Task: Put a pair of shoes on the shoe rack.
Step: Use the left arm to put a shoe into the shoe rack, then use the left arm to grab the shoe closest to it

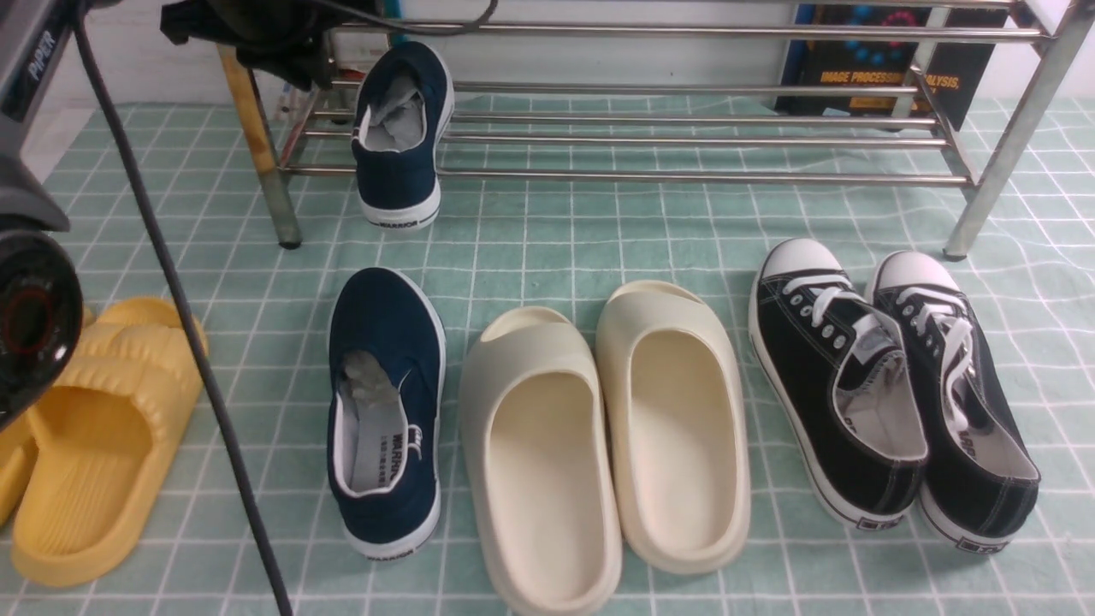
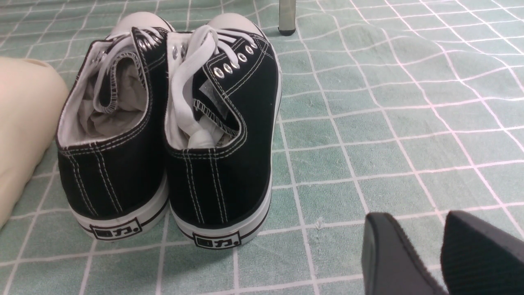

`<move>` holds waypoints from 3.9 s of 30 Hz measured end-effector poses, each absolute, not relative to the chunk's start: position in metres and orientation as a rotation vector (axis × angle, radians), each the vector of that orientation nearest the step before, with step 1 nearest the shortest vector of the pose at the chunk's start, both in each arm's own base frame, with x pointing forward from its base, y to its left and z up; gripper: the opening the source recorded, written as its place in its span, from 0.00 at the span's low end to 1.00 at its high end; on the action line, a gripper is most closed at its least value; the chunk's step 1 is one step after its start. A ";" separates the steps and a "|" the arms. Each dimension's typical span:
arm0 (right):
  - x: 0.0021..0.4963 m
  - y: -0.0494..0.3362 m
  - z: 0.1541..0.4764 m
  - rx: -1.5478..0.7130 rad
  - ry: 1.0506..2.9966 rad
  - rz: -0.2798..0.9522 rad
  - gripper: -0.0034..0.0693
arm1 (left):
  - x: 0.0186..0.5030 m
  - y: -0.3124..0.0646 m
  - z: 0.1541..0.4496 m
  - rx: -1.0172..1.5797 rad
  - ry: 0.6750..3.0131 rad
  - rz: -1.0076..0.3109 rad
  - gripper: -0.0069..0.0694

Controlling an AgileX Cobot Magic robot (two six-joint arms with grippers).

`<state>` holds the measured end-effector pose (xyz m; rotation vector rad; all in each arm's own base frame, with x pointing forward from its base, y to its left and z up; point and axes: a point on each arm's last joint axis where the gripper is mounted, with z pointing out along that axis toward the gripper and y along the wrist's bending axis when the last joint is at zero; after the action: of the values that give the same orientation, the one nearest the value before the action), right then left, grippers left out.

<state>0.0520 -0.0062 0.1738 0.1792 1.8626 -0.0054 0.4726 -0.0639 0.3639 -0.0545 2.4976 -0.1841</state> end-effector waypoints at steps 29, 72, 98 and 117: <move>0.052 -0.006 0.174 0.179 1.863 -0.005 0.38 | 0.466 -0.100 0.251 0.014 2.687 -0.241 0.07; 0.052 -0.006 0.174 0.182 1.862 -0.003 0.38 | 0.475 -0.087 0.284 -0.147 2.572 -0.081 0.58; 0.052 -0.006 0.174 0.182 1.862 -0.003 0.38 | 0.290 -0.066 0.268 -0.178 2.987 -0.201 0.48; 0.052 -0.006 0.174 0.182 1.862 -0.003 0.38 | 0.303 -0.075 0.219 -0.258 2.905 -0.339 0.44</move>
<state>0.0520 -0.0062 0.1738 0.1819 1.8624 -0.0035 0.3032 -0.0748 0.2188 -0.2575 2.9053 -0.3390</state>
